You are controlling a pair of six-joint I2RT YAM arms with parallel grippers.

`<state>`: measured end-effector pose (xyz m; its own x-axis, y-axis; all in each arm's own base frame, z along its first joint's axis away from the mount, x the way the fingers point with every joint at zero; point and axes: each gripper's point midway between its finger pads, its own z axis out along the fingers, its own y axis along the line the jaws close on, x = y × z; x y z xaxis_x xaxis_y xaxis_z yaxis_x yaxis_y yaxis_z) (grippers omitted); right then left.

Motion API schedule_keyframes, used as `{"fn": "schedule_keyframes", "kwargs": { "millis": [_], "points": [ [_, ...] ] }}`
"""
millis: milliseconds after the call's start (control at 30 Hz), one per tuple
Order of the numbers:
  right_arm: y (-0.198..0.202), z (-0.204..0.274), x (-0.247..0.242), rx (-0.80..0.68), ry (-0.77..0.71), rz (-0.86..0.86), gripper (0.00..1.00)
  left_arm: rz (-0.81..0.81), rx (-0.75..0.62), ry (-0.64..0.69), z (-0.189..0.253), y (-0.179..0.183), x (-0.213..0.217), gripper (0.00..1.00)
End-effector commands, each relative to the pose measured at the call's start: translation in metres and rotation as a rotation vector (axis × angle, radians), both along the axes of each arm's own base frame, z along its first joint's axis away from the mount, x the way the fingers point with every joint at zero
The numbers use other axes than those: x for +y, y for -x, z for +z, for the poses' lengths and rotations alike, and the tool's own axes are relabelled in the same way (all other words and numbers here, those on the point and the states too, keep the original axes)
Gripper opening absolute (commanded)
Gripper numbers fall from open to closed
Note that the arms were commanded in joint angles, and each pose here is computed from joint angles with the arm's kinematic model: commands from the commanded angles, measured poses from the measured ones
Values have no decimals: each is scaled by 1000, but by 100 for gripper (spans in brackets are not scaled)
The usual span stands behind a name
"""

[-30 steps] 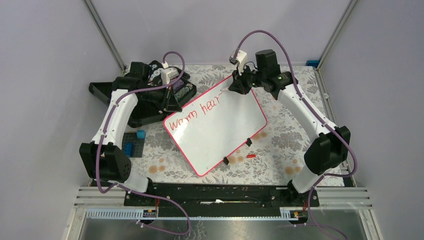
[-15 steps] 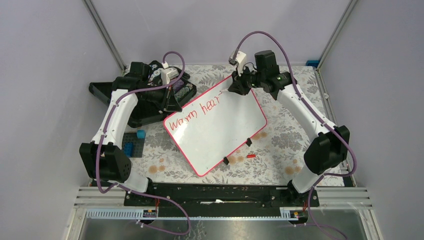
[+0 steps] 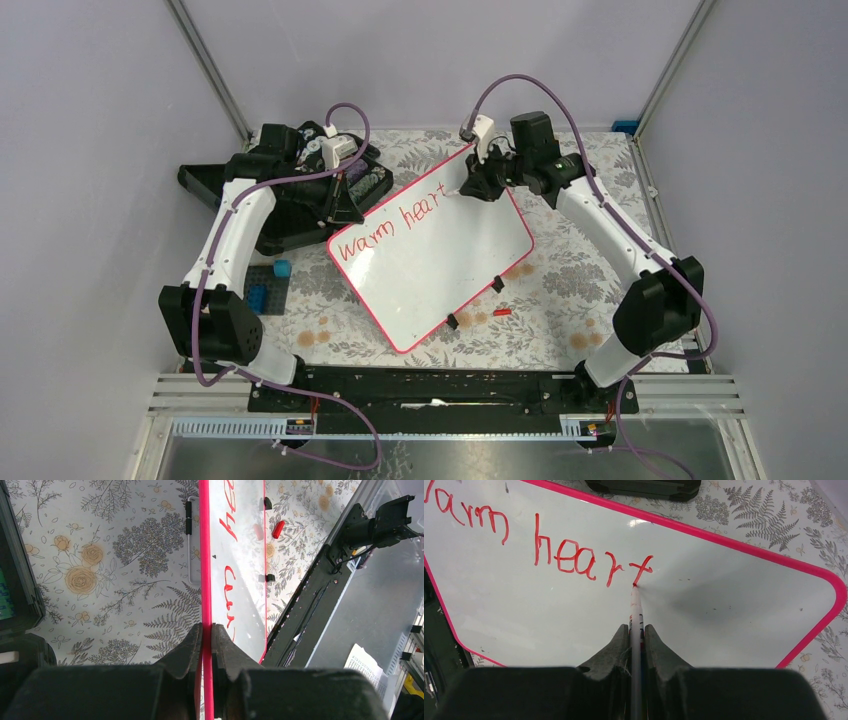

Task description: Write a sentence on the whiteboard

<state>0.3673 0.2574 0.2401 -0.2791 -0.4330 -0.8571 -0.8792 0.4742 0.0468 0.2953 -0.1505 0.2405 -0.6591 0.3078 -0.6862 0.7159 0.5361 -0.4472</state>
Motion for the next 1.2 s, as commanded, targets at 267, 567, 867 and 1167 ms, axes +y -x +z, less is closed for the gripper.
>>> {"fn": "schedule_keyframes", "kwargs": {
  "millis": [267, 567, 867, 1167],
  "points": [
    [13, 8, -6, -50, 19, 13, 0, -37, 21, 7, -6, 7, -6, 0],
    [4, 10, -13, -86, 51, -17, 0, -38, 23, 6, -7, 7, -6, 0],
    [-8, 17, -11, -98, 43, -35, 0, -38, 22, 7, -7, 7, -6, 0],
    [-7, 33, -2, -92, 0, -10, 0, -38, 18, 5, -7, 7, -6, 0]
  ]
}}
